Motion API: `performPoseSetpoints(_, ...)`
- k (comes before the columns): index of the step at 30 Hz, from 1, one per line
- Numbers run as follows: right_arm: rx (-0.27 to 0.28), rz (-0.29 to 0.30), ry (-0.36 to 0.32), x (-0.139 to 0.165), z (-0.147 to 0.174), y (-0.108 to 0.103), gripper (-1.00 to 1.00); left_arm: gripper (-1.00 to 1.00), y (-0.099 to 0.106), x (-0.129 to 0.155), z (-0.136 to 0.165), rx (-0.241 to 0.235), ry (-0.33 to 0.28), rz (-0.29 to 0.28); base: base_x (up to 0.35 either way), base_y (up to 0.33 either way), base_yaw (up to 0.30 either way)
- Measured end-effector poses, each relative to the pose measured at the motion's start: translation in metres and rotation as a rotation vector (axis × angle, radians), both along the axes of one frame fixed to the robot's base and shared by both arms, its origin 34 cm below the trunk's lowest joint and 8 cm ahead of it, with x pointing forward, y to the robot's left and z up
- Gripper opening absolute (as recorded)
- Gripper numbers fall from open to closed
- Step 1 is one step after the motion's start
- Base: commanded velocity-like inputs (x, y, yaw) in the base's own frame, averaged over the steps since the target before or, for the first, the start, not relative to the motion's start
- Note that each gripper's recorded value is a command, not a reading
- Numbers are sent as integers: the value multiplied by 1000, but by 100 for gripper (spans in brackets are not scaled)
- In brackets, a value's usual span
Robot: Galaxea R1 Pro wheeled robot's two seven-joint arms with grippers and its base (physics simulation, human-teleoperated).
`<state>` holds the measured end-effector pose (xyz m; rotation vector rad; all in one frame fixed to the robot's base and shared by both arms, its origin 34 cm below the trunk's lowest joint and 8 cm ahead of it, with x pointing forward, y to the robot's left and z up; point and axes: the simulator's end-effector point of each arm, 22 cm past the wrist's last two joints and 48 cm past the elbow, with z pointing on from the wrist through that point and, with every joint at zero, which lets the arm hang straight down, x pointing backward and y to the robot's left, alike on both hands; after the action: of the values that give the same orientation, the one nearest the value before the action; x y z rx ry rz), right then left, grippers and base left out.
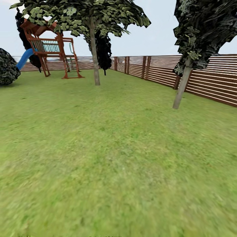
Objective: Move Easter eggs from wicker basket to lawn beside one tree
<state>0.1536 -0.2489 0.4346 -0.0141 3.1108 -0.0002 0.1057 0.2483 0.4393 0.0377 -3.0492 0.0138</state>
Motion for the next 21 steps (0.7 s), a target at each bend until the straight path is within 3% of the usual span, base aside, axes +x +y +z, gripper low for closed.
performPoseSetpoints(21,-2,-1,24,-9,0,-1,100,100,0,-9,1,0,24,0,0,0,210)
